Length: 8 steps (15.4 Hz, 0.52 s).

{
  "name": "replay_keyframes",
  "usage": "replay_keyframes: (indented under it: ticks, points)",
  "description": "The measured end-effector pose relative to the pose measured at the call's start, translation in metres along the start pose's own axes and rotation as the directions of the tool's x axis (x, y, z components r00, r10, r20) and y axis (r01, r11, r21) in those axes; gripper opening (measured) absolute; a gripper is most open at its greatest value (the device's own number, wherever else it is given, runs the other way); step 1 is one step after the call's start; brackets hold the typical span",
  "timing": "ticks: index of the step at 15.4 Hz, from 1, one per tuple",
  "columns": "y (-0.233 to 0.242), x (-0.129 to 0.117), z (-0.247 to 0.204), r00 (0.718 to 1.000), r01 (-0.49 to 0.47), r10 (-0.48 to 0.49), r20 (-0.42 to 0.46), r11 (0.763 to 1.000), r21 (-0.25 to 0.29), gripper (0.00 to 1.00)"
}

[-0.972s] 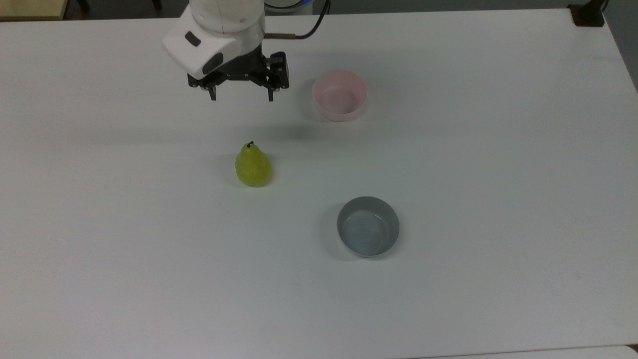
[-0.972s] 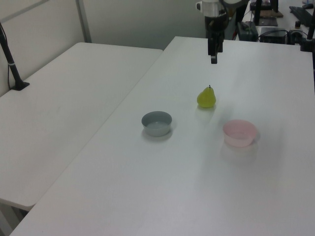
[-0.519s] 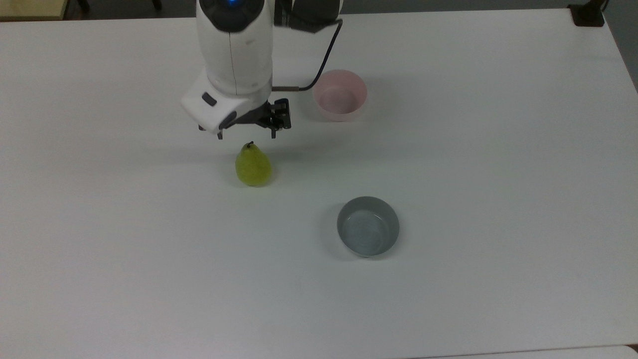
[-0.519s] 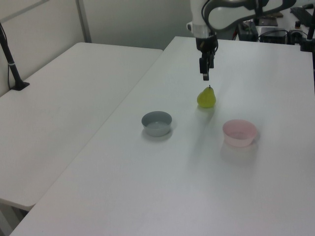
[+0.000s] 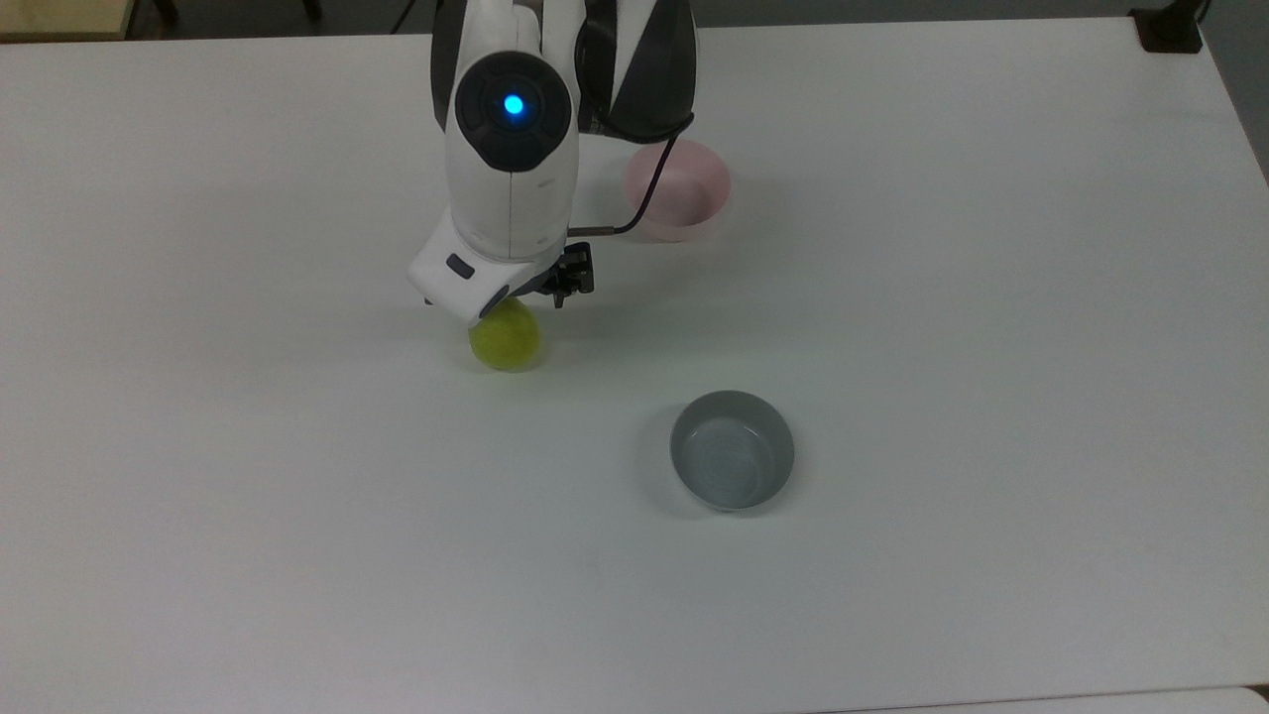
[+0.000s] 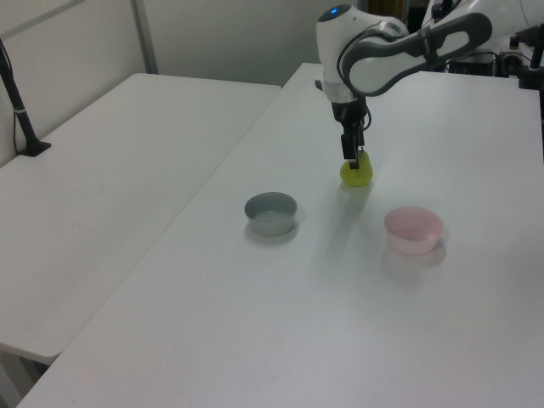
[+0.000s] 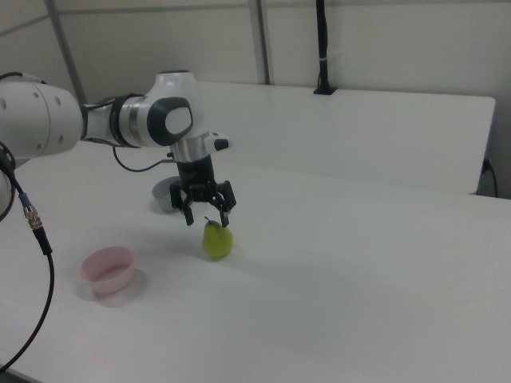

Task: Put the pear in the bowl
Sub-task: 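Close the gripper around the pear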

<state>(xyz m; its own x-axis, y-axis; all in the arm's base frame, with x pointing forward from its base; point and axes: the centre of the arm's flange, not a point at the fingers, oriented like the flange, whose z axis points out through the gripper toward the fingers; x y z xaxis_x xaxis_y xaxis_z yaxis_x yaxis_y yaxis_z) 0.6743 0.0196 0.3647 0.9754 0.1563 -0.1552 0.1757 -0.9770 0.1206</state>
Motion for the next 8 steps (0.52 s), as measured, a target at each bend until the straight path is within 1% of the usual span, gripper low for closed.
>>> replay_keyframes:
  ticks: [4,7,8]
  points:
    - [-0.002,0.004,0.027,0.999,0.038,-0.038,0.012,0.999,-0.012,1.0]
    - [-0.002,0.005,0.04,0.999,0.05,-0.05,0.014,0.998,-0.032,1.0]
    - [-0.002,0.005,0.045,0.998,0.054,-0.053,0.014,0.998,-0.037,0.98]
